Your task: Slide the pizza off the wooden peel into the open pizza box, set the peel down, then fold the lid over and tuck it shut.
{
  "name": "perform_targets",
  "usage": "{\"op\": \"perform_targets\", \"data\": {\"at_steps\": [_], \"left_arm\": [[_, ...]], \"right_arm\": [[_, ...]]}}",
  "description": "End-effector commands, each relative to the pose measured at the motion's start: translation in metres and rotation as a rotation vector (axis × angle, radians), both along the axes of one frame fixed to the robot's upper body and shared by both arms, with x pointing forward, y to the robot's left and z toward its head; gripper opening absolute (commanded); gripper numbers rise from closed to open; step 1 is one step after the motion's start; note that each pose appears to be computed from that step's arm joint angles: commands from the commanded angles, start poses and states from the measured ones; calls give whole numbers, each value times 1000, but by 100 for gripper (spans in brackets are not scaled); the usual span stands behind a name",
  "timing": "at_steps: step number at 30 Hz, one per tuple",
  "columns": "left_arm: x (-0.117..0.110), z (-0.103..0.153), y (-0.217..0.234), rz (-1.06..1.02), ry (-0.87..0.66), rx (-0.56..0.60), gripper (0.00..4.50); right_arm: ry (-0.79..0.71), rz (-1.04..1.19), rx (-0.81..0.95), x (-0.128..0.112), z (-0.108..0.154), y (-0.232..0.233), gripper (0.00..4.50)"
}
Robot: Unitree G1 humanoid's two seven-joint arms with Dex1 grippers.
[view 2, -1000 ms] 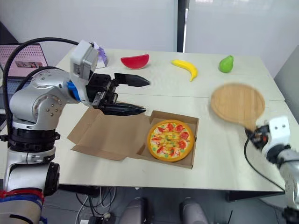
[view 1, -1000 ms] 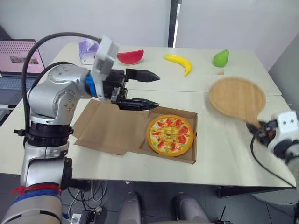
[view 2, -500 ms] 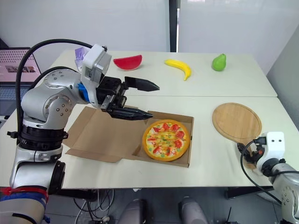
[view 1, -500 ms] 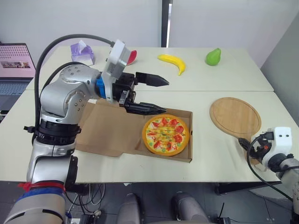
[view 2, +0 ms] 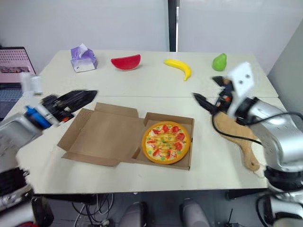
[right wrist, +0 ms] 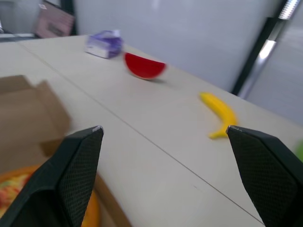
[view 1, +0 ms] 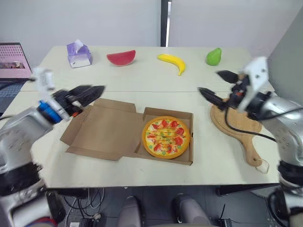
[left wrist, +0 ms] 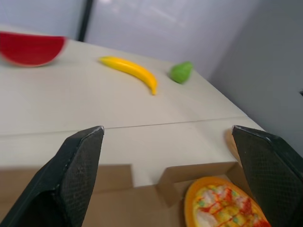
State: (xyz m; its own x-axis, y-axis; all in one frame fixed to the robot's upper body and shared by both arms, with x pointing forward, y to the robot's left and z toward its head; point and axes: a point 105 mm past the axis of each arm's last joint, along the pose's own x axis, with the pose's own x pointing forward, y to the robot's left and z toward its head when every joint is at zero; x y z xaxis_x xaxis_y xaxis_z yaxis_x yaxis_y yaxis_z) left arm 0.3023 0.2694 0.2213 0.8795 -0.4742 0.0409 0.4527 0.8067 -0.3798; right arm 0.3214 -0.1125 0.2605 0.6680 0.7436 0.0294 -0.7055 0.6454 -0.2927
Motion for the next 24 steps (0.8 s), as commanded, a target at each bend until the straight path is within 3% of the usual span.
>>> {"op": "perform_targets", "data": {"at_steps": [1,5,12,14,24], "left_arm": [[-38,-21,29,142,96,-52,450],[-79,-43,52,265,164,-161,450],[-131,-85,63,363,315,-292,450],[-127,-97,60,372,336,-312,450],[-87,-111,37,328,324,-364,450]], "right_arm": [[-28,218,-71,-15,3,40,446],[4,402,-64,-26,4,75,446],[-12,456,-41,-27,5,95,446],[-20,460,-46,-29,4,97,446],[-24,454,-56,-35,5,100,446]]}}
